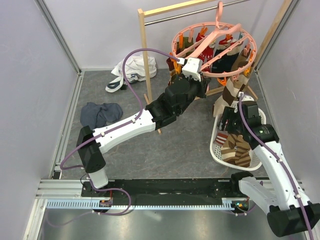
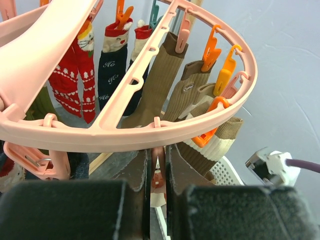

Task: Clip the socks to the hanger
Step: Open the clamp at the hanger, then pick up the sock from the bin, then clamp the sock onto the hanger.

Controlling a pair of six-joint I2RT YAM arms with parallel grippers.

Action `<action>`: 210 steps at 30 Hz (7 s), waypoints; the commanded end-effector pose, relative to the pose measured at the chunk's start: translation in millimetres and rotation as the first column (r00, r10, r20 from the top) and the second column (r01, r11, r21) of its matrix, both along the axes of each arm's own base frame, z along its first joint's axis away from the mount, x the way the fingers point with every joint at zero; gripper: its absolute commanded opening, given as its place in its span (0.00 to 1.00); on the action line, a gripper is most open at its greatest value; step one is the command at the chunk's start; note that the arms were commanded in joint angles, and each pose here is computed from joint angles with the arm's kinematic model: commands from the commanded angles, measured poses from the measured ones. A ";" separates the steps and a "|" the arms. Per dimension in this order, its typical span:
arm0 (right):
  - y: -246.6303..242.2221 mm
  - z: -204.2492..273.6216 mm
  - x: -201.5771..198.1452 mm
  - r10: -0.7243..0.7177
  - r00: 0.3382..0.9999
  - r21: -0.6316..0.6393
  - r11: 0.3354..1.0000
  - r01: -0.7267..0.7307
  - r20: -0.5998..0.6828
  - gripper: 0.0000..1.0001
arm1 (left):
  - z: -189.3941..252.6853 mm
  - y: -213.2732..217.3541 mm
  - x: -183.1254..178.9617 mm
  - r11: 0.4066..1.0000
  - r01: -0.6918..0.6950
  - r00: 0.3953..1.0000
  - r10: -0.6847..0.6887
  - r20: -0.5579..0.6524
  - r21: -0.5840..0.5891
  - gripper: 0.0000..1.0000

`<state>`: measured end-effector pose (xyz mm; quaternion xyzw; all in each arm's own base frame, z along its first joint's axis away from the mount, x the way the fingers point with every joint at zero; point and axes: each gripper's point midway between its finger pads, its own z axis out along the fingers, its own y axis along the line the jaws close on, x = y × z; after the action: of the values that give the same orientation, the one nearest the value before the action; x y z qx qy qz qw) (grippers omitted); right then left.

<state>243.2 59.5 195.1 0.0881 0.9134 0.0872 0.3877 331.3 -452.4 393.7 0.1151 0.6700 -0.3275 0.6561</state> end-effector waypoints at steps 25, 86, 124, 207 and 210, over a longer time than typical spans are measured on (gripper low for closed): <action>-101.2 -131.9 132.0 -0.457 0.889 0.040 0.888 0.458 -0.035 0.44 | 13.1 15.6 7.7 0.999 -0.027 0.999 0.028 0.023 -0.026 0.02; -73.8 -174.8 78.6 -0.298 0.918 0.027 0.948 0.316 -0.261 0.23 | 0.8 9.4 8.3 1.000 -0.003 1.000 0.003 -0.007 -0.002 0.02; 20.2 93.9 -4.5 0.185 0.843 0.152 0.943 -0.298 0.505 0.00 | 26.6 22.2 0.1 1.000 0.000 1.000 0.000 0.019 -0.017 0.02; 102.1 176.4 43.1 0.342 0.505 0.182 0.658 -0.731 0.792 0.00 | 40.7 27.3 -34.6 0.978 0.180 0.984 -0.179 0.019 -0.103 0.02; 101.9 175.8 43.0 0.341 0.505 0.181 0.659 -0.730 0.793 0.00 | 41.6 24.0 -38.1 0.972 0.203 0.979 -0.203 0.009 -0.120 0.02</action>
<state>290.7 161.8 343.7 -0.1379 0.6482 0.4723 0.5812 311.0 -430.0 411.1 0.1481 0.6543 -0.3831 0.6349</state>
